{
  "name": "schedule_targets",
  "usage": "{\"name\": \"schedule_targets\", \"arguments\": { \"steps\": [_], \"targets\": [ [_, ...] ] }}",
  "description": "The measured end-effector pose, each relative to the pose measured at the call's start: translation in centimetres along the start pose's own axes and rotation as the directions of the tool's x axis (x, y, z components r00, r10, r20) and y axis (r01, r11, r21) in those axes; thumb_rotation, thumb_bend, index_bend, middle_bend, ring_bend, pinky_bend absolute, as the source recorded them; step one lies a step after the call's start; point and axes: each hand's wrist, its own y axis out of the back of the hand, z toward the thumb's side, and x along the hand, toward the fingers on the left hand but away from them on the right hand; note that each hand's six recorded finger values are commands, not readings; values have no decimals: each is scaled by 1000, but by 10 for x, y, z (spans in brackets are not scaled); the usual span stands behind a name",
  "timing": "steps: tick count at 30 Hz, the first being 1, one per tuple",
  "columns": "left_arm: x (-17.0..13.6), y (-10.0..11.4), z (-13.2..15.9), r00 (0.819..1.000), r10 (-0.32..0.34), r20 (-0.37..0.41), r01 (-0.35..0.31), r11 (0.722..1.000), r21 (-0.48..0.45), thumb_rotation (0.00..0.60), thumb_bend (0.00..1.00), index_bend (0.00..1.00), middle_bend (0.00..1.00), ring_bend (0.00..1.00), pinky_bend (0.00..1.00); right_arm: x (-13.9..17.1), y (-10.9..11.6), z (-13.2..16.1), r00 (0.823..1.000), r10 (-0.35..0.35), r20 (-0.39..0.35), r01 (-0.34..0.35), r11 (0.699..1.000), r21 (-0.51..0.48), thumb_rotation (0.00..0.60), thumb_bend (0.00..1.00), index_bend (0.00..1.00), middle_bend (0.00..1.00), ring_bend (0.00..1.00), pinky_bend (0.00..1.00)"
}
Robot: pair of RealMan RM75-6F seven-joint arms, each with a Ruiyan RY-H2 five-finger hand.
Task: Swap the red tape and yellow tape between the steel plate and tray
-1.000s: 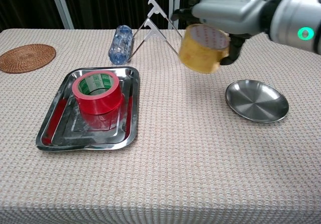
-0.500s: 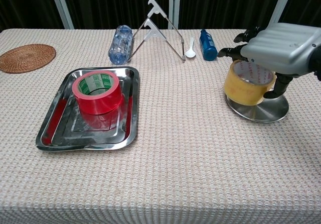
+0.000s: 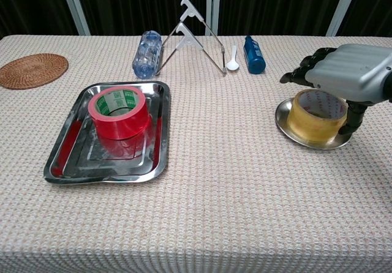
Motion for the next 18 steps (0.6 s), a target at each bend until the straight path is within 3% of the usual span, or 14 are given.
{"name": "schedule_targets", "arguments": {
  "steps": [6,10,13,16,17,18],
  "targets": [
    [-1,5,-2,1000,20,-14,-20,1000,17,600,148,64,83,14,195,35,14,-26,993,-89,80,98,988,-117,600,0,0,0,0,0],
    [-2,10,-3,999,43,-16,-42,997,68,600,145,64,83,15,188,67,5,-47,978,-131,160,168,954,-247,600,0,0,0,0,0],
    [-3,12,-3,999,52,-14,-49,991,126,600,144,67,83,15,184,97,-16,-65,960,-128,247,216,903,-372,600,0,0,0,0,0],
    [-5,11,-1,999,46,-8,-45,989,143,600,142,68,83,15,182,130,-49,-84,931,-101,352,274,830,-485,600,0,0,0,0,0],
    [-6,9,1,999,43,-4,-42,989,138,600,141,68,83,15,181,144,-66,-91,913,-86,398,306,789,-533,600,0,0,0,0,0],
    [-6,8,2,999,39,0,-39,990,133,600,140,68,83,15,179,149,-73,-94,907,-81,414,318,774,-548,600,0,0,0,0,0]
  ]
}}
